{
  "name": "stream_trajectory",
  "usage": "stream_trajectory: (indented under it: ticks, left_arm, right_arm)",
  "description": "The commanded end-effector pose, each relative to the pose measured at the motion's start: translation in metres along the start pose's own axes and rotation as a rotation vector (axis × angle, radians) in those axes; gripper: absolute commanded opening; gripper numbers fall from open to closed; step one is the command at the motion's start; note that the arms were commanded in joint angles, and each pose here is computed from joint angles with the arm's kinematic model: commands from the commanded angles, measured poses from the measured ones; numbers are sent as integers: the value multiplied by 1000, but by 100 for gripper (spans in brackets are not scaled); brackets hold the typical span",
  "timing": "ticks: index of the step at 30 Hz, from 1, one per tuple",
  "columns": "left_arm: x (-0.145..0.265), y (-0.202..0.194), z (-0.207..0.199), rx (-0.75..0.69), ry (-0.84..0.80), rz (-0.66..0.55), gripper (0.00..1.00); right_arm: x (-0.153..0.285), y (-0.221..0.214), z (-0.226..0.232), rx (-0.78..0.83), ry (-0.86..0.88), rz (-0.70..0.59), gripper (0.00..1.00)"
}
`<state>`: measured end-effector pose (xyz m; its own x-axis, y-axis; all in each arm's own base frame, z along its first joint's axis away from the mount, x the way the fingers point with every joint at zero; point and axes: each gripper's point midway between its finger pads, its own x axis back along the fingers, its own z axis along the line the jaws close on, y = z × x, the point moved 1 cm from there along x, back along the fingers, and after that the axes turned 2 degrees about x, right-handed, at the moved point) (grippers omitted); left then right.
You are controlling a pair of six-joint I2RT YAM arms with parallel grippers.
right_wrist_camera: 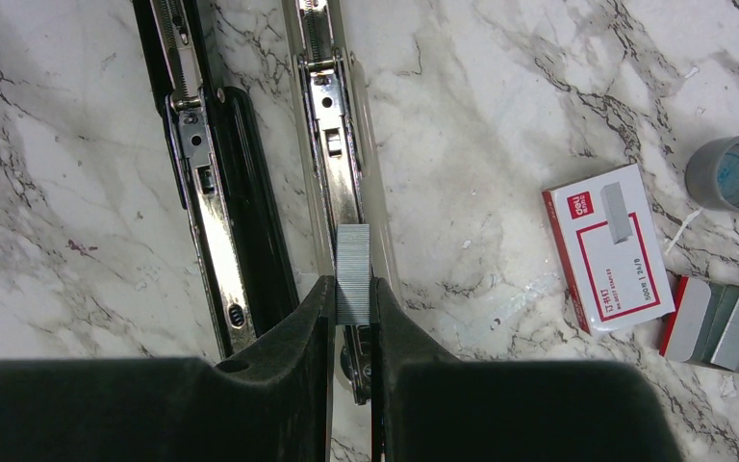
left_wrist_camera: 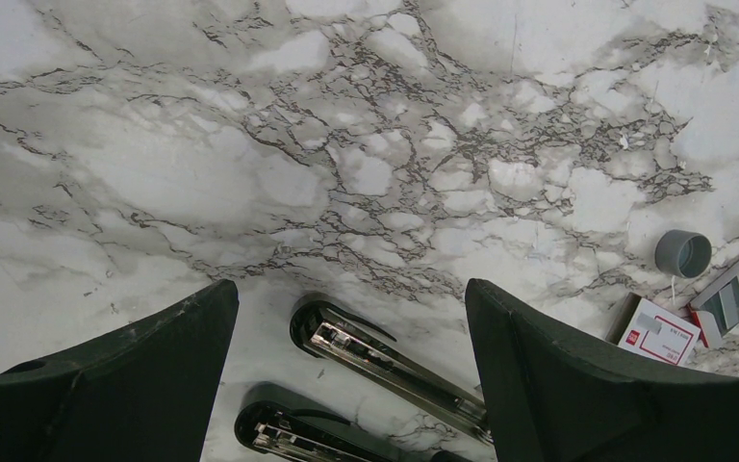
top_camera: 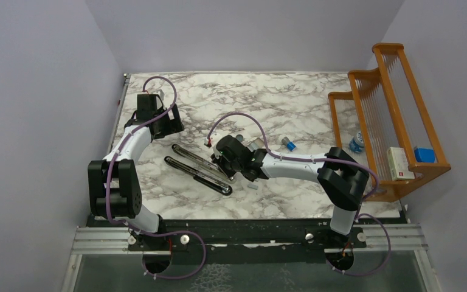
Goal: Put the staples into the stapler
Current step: Install the staple into the stapler.
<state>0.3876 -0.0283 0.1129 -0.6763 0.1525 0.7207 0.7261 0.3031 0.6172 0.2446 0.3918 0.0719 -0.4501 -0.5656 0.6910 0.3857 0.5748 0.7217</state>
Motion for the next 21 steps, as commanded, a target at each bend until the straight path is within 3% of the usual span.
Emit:
stream_trajectory:
  ticks: [1, 21]
  left_arm:
    - [1, 10, -5, -9, -30, -21, 91]
    - [2, 10, -4, -7, -28, -22, 90]
  right_arm:
    - [-2, 1, 0, -3, -21, 12, 1]
    - [-3, -3, -1, -1, -28, 30, 1]
